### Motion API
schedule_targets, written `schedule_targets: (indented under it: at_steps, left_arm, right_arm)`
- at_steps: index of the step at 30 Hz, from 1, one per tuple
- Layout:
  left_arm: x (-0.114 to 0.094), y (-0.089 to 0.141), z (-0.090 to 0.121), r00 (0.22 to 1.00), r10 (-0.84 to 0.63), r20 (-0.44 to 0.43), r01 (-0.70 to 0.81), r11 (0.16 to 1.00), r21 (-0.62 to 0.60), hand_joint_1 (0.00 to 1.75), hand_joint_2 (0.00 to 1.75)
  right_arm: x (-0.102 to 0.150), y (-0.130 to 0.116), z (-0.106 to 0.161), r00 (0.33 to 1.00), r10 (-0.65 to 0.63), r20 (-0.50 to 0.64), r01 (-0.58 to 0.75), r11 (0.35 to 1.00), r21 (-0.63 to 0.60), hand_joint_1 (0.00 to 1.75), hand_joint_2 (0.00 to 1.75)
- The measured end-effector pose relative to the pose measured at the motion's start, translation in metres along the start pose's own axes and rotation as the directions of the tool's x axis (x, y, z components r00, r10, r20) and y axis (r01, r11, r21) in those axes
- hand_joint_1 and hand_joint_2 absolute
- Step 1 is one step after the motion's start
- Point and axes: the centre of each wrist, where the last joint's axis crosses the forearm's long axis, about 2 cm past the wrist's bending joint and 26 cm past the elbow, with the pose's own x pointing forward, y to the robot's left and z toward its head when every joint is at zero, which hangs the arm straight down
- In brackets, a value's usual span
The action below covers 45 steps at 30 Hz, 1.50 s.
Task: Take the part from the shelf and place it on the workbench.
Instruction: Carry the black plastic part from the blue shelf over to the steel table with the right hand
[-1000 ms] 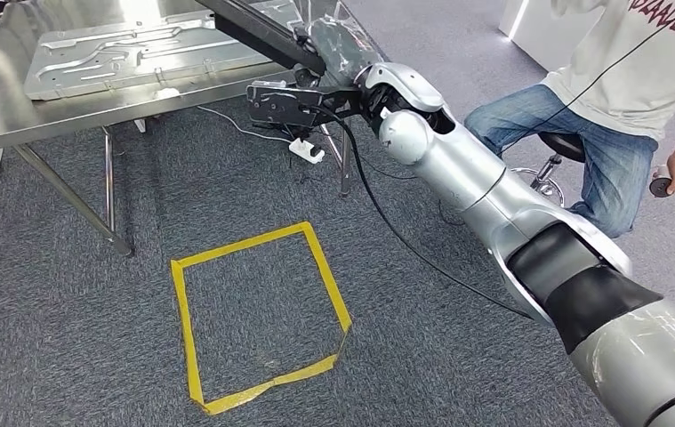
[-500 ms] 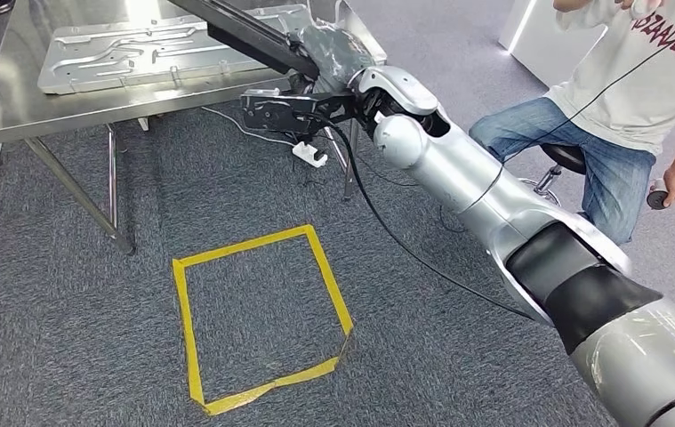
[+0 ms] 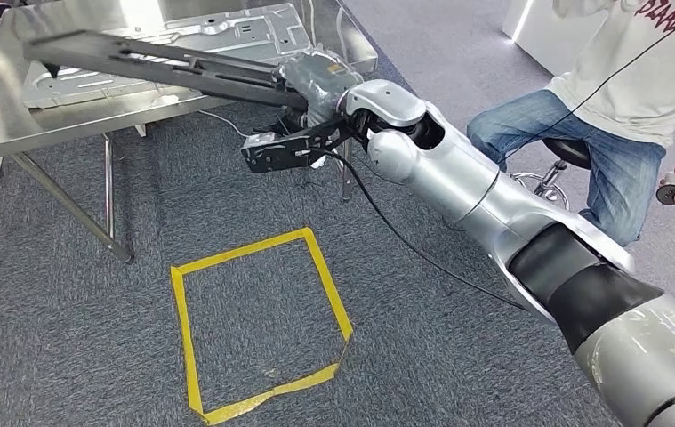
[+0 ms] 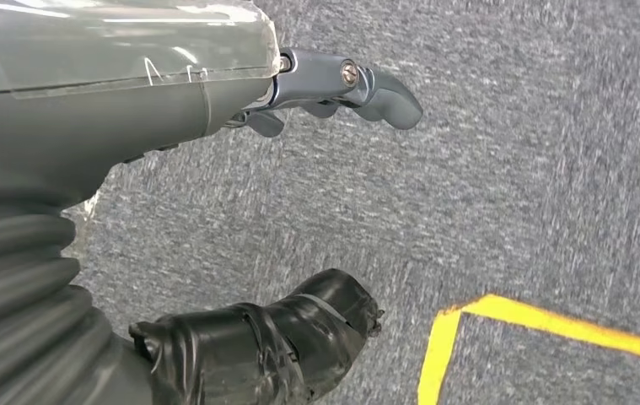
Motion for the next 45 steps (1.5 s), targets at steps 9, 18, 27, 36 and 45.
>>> schedule_targets:
  at_steps: [9, 18, 27, 36, 45]
  left_arm:
    - [0.0, 0.002, 0.0, 1.0, -0.012, 0.001, 0.012, 1.0, 0.009, 0.0, 1.75]
    - [-0.003, 0.001, 0.001, 1.0, -0.016, -0.006, 0.016, 1.0, 0.009, 0.0, 1.75]
    - [-0.001, 0.001, 0.0, 1.0, -0.021, -0.012, 0.021, 0.999, 0.027, 0.0, 1.75]
    - [0.0, 0.003, 0.0, 1.0, -0.021, -0.011, 0.021, 0.999, 0.026, 0.0, 1.75]
    - [0.002, 0.006, -0.001, 1.0, -0.023, -0.005, 0.023, 0.999, 0.031, 0.0, 1.75]
  right_arm:
    - [0.004, 0.003, 0.0, 0.996, 0.083, 0.025, -0.083, 0.996, 0.021, 1.75, 1.75]
    - [0.004, 0.015, 0.002, 0.994, 0.104, 0.035, -0.106, 0.993, 0.046, 1.75, 1.75]
    - [0.002, 0.019, 0.005, 0.991, 0.128, 0.035, -0.129, 0.991, 0.033, 1.75, 1.75]
    - [0.004, 0.026, 0.006, 0.991, 0.129, 0.044, -0.131, 0.99, 0.05, 1.75, 1.75]
    - [0.002, 0.022, 0.006, 0.989, 0.139, 0.045, -0.141, 0.989, 0.045, 1.75, 1.75]
